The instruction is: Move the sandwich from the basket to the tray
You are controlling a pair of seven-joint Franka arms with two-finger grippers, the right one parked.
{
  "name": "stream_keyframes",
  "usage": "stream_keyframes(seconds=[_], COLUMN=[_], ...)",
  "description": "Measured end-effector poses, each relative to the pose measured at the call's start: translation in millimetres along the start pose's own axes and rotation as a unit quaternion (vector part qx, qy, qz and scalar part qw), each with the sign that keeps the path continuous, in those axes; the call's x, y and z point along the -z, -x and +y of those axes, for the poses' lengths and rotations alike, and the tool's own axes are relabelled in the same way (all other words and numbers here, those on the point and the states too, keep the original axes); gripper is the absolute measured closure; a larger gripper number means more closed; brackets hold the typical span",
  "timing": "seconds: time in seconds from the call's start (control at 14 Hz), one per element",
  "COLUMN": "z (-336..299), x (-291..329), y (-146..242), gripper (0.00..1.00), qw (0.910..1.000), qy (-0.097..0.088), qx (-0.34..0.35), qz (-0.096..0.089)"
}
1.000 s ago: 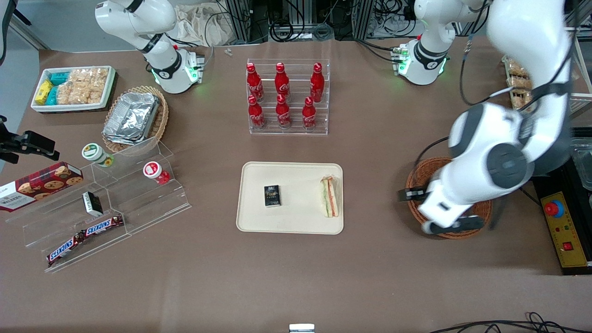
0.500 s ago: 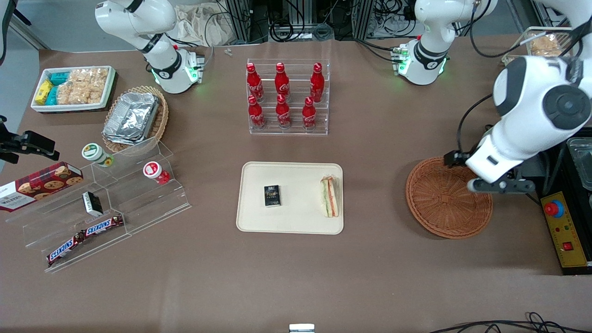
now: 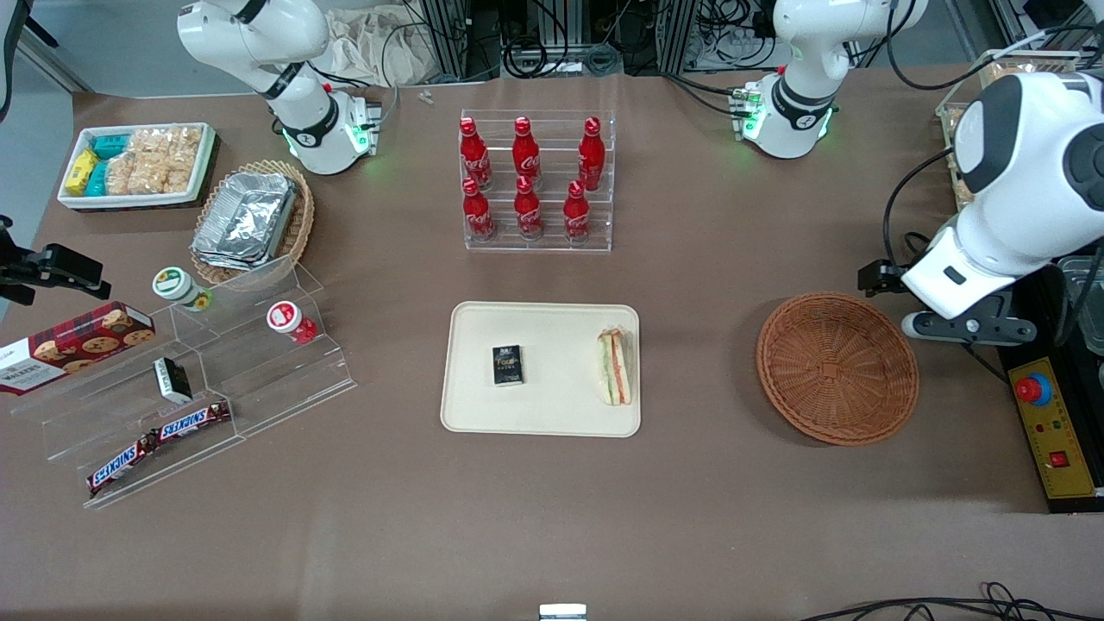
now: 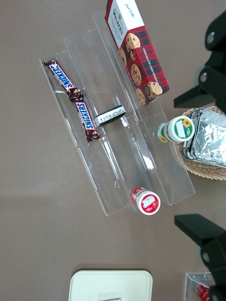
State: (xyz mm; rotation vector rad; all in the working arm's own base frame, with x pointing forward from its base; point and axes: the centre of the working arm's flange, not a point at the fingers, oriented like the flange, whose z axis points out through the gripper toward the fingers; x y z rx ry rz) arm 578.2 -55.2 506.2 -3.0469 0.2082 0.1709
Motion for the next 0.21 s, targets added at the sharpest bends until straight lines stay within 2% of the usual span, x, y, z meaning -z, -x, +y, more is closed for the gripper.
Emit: stream_keyframes(seconds=[0.07,0.21], z=[-3,-8], x=[7,14], y=[-6,-19], gripper=[0.0,0.0], qw=[1.0,1.0], qy=[0.001,0.001], qx=[0.0,-0.002], qz=[-0.007,-0.009])
